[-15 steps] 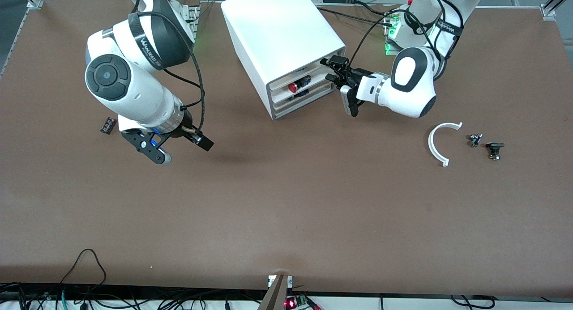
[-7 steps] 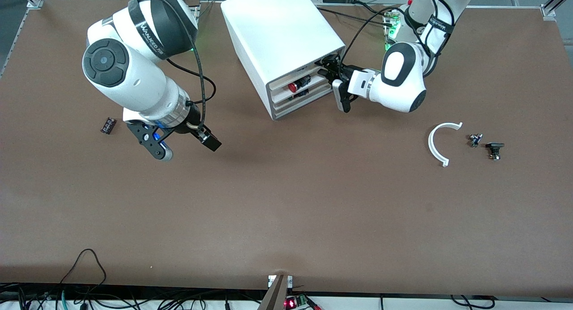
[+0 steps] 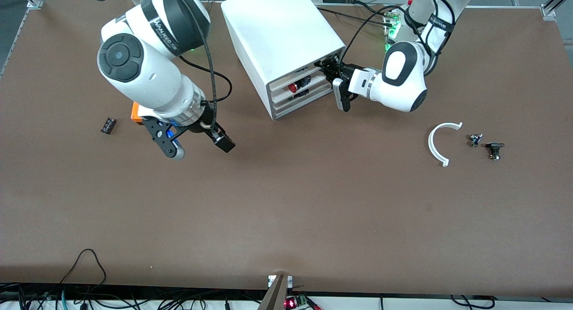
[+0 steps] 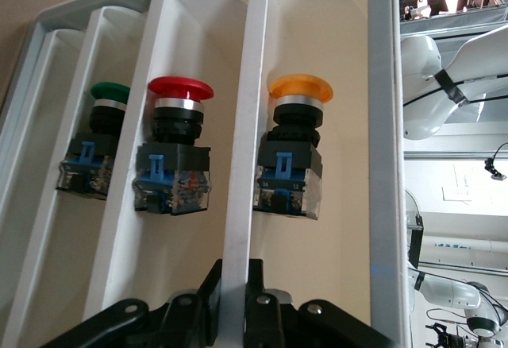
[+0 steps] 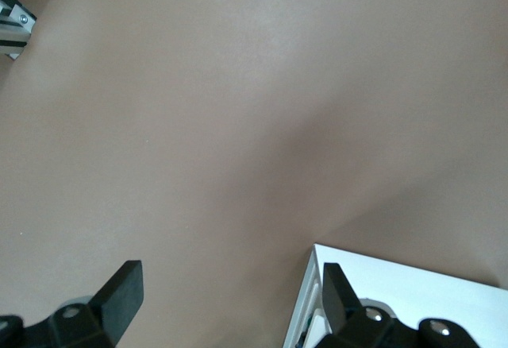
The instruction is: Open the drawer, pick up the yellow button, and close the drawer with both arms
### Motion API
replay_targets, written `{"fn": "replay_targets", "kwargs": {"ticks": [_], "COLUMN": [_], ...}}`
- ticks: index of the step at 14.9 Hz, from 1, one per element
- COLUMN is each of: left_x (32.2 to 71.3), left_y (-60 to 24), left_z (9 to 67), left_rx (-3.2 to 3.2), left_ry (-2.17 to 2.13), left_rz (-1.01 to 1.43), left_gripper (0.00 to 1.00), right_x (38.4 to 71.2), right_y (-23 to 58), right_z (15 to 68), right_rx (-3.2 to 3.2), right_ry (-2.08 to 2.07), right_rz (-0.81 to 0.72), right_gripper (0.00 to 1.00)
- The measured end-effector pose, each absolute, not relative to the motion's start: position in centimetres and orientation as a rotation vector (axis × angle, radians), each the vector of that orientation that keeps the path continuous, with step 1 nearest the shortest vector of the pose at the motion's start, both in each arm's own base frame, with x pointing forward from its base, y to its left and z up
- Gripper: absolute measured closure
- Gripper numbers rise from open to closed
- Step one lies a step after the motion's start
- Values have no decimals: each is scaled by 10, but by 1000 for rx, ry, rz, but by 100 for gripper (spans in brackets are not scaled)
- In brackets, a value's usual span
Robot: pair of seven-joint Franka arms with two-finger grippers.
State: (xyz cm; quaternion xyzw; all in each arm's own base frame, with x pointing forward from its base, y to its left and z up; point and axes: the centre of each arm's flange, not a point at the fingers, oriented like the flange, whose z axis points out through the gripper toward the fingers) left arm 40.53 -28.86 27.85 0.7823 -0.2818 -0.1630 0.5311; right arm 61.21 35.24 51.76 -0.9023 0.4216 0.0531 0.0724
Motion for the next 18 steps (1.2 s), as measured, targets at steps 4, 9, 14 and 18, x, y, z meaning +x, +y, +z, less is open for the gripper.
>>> {"fn": "replay_targets", "kwargs": {"ticks": [4,9,14,18], "left_x": [423,471,496,526], "left_y": [-274,-240,-221,-193], "left_z": [278,278,278,278], "left_rx": [1877,1890,1899,1912], "left_ry": [-673,-665,-670,-659], "left_rz": [-368,-319,-297,-259], "left_gripper": [86,86,86,86], "right_x": [610,601,575,535], "right_y": [387,428,480,532], "right_z": [509,496,482,462], "right_rx": [-2666,-2605,-2559,-2602], "right_ry": [1305,1340,1364,1323], "right_rz": [145,124,125,154], "right_gripper": [0,0,0,0]}}
